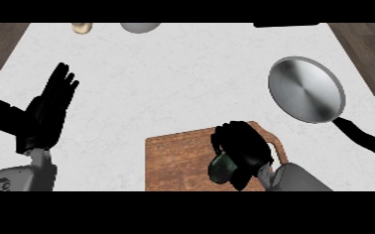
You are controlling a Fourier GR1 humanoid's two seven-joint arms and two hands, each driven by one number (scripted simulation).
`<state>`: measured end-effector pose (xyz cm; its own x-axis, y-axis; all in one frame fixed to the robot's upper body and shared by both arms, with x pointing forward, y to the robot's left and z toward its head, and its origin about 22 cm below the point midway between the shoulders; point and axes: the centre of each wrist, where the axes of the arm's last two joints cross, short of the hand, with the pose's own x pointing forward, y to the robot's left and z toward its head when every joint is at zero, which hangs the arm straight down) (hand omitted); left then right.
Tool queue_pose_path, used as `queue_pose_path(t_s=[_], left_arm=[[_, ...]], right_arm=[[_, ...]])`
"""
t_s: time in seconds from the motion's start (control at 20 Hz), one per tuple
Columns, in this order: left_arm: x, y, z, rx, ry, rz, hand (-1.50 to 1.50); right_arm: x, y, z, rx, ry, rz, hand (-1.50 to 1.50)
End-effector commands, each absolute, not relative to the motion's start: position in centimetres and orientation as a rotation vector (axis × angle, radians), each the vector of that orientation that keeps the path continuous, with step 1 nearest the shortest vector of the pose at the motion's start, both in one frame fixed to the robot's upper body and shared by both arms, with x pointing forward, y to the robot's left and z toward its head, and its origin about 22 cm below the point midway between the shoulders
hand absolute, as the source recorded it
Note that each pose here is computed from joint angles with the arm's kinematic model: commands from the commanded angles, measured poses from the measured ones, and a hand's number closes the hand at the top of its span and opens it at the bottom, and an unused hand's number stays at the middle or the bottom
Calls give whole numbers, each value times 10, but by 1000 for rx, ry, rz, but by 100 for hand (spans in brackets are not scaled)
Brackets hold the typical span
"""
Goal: Pick the eggplant from the cutting board and place it in the pan
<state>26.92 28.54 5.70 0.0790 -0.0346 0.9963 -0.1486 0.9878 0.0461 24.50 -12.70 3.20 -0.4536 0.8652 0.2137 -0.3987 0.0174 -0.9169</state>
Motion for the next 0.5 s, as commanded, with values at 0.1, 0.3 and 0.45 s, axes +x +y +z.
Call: queue_pose_path(t_s=[0.1, 0.3, 0.45], left_arm=[[261, 286, 47, 159, -1487, 97, 0], [260, 285, 48, 162, -1497, 98, 0], [266, 281, 44, 140, -1521, 71, 0]], right_arm=[[216, -168, 108, -831, -1663, 1577, 150], [185, -190, 155, -946, -1832, 1462, 150], [151, -200, 180, -956, -1828, 1412, 150]])
